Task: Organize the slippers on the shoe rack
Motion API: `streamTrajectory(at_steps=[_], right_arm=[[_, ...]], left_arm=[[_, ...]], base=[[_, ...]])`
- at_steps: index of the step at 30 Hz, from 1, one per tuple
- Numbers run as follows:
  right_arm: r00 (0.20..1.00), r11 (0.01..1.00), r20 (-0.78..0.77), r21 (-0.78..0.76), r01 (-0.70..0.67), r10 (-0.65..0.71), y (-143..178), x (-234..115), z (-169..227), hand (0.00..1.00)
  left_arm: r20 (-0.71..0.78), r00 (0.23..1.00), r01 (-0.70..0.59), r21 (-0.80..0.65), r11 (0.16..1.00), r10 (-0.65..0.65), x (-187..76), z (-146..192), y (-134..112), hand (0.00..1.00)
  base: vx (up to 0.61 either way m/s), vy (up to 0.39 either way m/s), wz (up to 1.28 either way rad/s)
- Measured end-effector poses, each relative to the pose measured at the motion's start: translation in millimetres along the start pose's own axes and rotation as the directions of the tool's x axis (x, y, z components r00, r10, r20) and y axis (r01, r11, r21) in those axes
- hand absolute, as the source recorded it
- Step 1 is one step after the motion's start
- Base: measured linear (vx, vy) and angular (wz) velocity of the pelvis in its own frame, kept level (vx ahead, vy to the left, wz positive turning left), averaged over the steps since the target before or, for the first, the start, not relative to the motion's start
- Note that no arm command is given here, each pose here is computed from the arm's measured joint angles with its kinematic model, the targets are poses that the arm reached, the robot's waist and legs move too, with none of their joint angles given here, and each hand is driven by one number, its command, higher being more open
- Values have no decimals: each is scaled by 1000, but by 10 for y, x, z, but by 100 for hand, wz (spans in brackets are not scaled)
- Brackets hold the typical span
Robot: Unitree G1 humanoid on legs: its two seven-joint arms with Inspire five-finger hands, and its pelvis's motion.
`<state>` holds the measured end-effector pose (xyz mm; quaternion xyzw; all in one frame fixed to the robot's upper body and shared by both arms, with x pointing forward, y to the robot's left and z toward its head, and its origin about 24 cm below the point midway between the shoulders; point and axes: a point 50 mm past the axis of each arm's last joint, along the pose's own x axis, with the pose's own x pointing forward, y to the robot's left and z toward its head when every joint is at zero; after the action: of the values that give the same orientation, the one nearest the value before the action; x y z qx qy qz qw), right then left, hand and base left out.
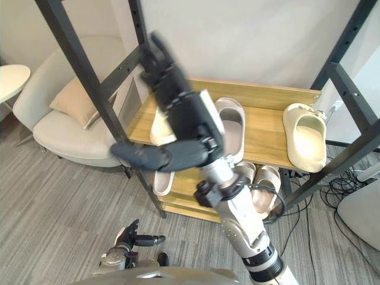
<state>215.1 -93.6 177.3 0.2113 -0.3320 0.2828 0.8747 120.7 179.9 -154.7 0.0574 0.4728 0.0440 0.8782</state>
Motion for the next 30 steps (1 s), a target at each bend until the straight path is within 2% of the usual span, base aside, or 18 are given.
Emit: streamTrajectory(at_steps=[4, 8, 13, 18, 21, 30], right_arm=[[992, 982, 47, -140, 124, -118, -183, -24, 115, 100], [980, 934, 87, -299, 197, -179, -294, -37, 205, 100], [941, 774, 188, -535, 338, -281, -524, -95, 416, 100], [899, 609, 265, -666, 432, -349, -709, -168, 554, 100], [886, 542, 251, -716, 441, -389, -826, -217, 529, 100], [848, 483, 85, -790, 378, -523, -1156, -372, 246, 100]], left_arm=[[-2, 1000, 18, 3, 1000, -18, -9, -18, -21, 100], [2, 1000, 27, 2, 1000, -27, -20, -30, -19, 100], [5, 1000, 26, 1, 1000, -26, -26, -33, -16, 100], [11, 1000, 27, 1, 1000, -27, -34, -35, -15, 100], [14, 999, 30, 12, 999, -30, -33, -29, -18, 100], [19, 999, 28, 20, 999, -28, -30, -17, 10, 100]], base=[[-8, -2, -16], [-1, -2, -2], [13, -3, -1], [13, -3, -1], [35, -7, -1], [-2, -1, 3]])
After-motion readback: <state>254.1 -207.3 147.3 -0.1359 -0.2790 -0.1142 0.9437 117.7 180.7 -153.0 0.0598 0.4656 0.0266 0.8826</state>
